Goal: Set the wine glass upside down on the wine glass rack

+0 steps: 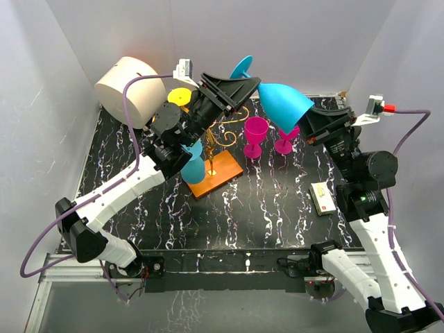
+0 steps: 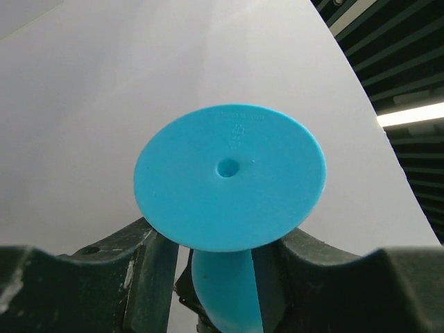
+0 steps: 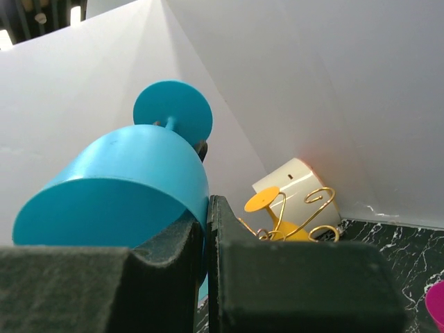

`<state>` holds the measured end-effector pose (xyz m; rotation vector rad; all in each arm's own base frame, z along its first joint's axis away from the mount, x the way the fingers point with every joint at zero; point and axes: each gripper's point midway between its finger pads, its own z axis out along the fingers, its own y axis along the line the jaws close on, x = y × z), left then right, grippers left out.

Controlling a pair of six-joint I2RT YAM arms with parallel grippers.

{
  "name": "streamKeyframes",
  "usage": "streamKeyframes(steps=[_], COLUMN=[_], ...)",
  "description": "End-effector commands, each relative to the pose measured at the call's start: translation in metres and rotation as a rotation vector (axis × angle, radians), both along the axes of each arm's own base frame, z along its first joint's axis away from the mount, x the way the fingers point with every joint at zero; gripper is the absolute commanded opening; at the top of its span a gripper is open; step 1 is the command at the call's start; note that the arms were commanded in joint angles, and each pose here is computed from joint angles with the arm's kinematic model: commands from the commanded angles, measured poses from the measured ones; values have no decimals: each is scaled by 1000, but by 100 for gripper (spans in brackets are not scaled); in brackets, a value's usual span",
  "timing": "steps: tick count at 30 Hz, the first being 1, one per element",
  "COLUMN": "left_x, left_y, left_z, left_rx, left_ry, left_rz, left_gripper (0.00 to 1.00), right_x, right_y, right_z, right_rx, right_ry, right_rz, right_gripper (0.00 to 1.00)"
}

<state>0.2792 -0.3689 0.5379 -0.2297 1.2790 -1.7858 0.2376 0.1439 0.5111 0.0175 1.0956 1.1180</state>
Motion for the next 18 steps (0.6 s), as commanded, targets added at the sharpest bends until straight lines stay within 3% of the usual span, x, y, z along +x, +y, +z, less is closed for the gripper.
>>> streamKeyframes(steps=[1, 5, 13, 18], left_x=[-10, -14, -20, -27], left_y=[26, 29, 35, 38], left_z=[47, 53, 60, 65], left_rx=[-114, -151, -163, -155], left_ry=[-105, -118, -169, -224], left_rz=[57, 49, 57, 61], left_gripper=[39, 32, 0, 0], right_x=[-28, -28, -26, -24], right_y=[21, 24, 28, 24], right_z=[2, -4, -15, -16], right_rx=[-64, -79, -95, -81], right_ry=[-70, -61, -32, -9], right_rz=[156, 172, 194, 165], right_gripper=[0, 0, 0, 0])
